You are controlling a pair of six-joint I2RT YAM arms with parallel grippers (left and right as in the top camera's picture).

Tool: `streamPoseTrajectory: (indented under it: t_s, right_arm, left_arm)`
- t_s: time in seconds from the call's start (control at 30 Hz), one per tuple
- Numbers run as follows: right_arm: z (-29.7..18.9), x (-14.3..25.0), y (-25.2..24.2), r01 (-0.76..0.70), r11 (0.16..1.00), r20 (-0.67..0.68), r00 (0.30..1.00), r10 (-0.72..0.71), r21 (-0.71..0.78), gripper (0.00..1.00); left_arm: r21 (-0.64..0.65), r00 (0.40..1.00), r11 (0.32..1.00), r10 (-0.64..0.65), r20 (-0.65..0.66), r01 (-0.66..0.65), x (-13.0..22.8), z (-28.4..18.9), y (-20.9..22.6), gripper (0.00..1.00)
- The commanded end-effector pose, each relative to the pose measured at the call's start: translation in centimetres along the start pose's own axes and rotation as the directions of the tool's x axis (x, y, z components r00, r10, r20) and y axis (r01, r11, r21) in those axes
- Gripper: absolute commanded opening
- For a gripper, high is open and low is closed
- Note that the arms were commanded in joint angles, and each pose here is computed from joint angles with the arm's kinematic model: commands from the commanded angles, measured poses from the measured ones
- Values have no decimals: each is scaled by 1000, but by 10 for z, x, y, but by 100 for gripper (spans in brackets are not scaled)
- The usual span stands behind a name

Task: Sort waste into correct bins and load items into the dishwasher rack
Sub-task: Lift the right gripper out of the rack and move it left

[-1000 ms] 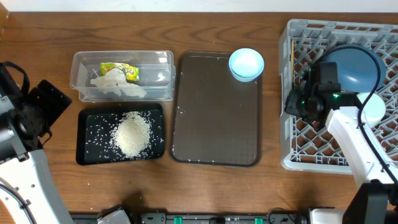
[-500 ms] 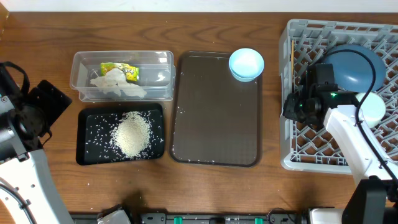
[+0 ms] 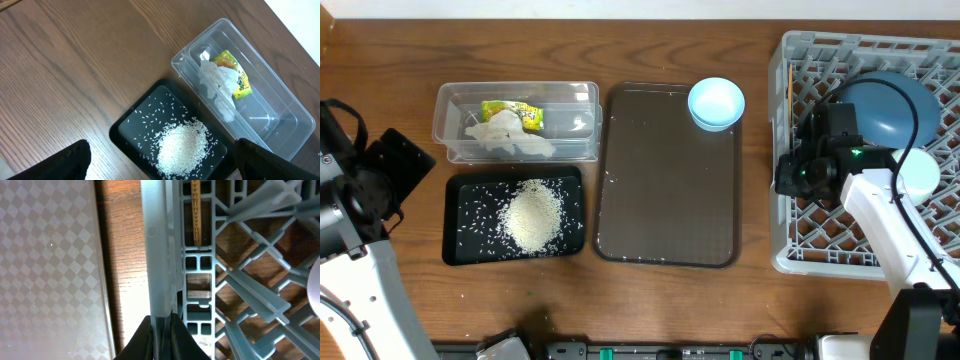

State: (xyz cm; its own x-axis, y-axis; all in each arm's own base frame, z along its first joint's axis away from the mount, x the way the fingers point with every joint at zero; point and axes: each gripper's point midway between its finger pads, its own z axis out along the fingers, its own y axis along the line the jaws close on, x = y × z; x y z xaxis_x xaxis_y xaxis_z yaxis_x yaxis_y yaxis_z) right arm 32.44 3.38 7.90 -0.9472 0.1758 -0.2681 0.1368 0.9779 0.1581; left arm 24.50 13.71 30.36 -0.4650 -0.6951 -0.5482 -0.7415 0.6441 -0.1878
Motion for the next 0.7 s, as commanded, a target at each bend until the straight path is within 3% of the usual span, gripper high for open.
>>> streamPoseTrajectory:
  t_s: [0.0,0.33,0.67]
  right_arm:
    - [2,6,-9,56,997,-24,998,-55,46,8]
    - [2,8,-9,102,994,-36,994,-100,46,2]
    - [2,9,-9,100,994,-36,994,-99,45,6]
  left_arm:
    - [-10,1000,1000,-1,6,1,-2,0,2,93]
    - [-10,1000,1000,-1,6,1,-2,0,2,93]
    - [-10,1000,1000,-1,6,1,-2,0,2,93]
